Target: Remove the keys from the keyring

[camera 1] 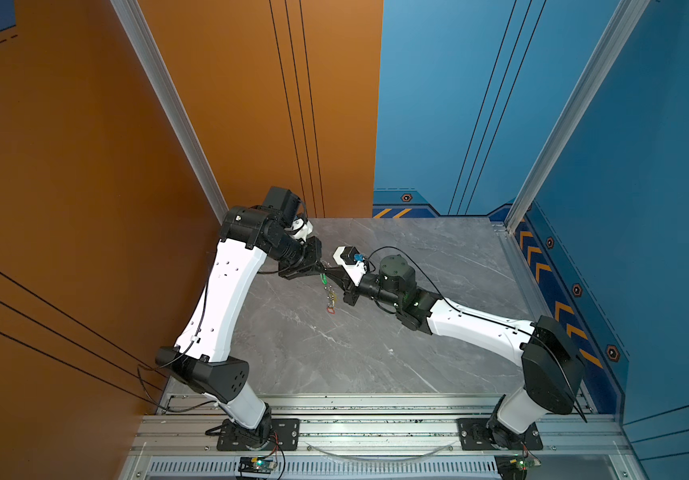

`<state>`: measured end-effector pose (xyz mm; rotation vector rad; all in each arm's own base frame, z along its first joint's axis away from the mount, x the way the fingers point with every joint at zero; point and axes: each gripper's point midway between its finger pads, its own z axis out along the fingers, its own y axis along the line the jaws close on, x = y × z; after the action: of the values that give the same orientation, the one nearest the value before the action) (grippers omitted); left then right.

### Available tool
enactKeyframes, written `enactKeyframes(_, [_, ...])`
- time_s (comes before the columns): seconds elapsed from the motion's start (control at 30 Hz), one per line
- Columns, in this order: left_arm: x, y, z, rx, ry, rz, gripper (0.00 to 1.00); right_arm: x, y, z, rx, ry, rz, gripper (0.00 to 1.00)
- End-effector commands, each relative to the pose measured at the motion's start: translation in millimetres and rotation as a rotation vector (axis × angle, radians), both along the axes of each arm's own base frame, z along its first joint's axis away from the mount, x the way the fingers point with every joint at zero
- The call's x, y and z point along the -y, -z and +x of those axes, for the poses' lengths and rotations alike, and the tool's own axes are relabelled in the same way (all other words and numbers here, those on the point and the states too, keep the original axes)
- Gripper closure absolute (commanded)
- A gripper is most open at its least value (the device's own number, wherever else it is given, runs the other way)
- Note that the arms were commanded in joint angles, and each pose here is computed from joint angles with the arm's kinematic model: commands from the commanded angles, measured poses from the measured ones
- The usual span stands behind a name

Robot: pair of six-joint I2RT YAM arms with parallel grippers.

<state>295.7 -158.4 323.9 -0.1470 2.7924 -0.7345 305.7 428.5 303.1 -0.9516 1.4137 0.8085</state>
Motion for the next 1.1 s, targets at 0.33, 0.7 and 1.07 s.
enactKeyframes(0.33, [-37.5, 7.2, 8.2, 0.023, -0.065, 0.087, 1.0, 14.9, -34.3, 5.9, 0.016, 0.054, 0.121, 1.0])
enactKeyframes(0.7, [-33.5, 26.8, 5.1, -0.023, -0.05, 0.082, 1.0, 16.7, -71.6, -0.3, 0.032, 0.021, 0.271, 1.0])
enactKeyframes(1.07, [-31.0, 42.6, 1.6, -0.046, -0.052, 0.057, 1.0, 13.7, -90.7, -2.6, 0.014, -0.011, 0.39, 1.0])
